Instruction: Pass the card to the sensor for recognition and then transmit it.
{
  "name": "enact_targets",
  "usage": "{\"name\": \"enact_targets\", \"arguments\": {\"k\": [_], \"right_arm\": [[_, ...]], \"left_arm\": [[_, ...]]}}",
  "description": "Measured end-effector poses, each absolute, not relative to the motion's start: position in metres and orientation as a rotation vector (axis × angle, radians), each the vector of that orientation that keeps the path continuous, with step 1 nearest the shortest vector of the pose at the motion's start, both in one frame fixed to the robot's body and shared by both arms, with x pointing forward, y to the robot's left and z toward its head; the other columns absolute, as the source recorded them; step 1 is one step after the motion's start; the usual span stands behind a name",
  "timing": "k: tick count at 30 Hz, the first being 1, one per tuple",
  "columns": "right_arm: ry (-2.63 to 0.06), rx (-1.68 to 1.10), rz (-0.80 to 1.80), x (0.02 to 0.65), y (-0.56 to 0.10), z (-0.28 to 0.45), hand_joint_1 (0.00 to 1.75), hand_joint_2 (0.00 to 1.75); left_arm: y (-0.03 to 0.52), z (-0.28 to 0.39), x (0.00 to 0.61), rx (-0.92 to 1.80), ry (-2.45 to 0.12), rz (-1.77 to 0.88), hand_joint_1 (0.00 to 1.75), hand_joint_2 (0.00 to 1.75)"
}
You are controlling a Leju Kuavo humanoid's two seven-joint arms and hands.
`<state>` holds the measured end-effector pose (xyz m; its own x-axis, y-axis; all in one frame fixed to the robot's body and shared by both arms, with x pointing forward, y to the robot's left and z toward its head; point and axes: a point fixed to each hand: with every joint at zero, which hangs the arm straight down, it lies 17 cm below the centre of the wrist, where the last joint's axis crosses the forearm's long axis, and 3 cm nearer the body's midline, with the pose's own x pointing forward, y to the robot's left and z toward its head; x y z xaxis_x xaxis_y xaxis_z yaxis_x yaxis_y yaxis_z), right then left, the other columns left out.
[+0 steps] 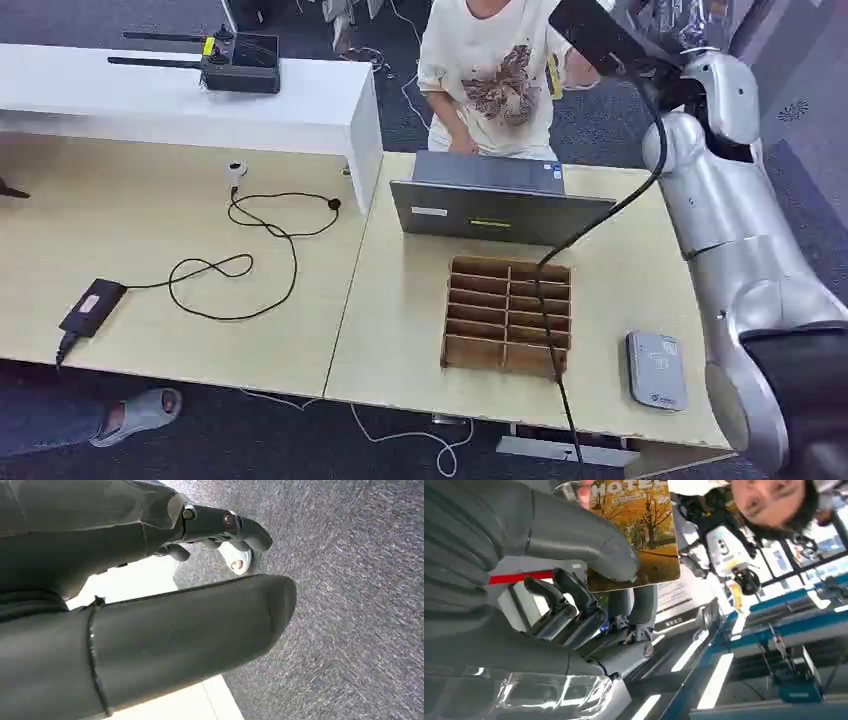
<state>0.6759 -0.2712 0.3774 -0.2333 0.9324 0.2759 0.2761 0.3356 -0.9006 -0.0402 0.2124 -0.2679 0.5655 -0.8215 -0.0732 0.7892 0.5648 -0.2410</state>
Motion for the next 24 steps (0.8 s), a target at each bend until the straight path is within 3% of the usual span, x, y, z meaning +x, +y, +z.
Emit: {"name": "enact_targets", "arguments": {"k": [11,18,24], "right_arm": [[-2.007,-0.808,0.623,0.647,-0.281,0.4,1.75,1.75],[-2.088,-0.418,0.448,0.62,-0.291,0.395,1.75,1.75],[-2.09,-0.262,0.4,0.606,-0.308,0.392,1.75,1.75]], "left_arm": [[0.213,-0.269,-0.039,-0.177,0.183,-0.952,0.0,0.0],[0.214,-0.268,-0.041,-0.17,0.197,-0.954,0.0,0.0],[0.216,-0.268,-0.041,-0.165,0.207,-0.953,0.0,0.0]]}}
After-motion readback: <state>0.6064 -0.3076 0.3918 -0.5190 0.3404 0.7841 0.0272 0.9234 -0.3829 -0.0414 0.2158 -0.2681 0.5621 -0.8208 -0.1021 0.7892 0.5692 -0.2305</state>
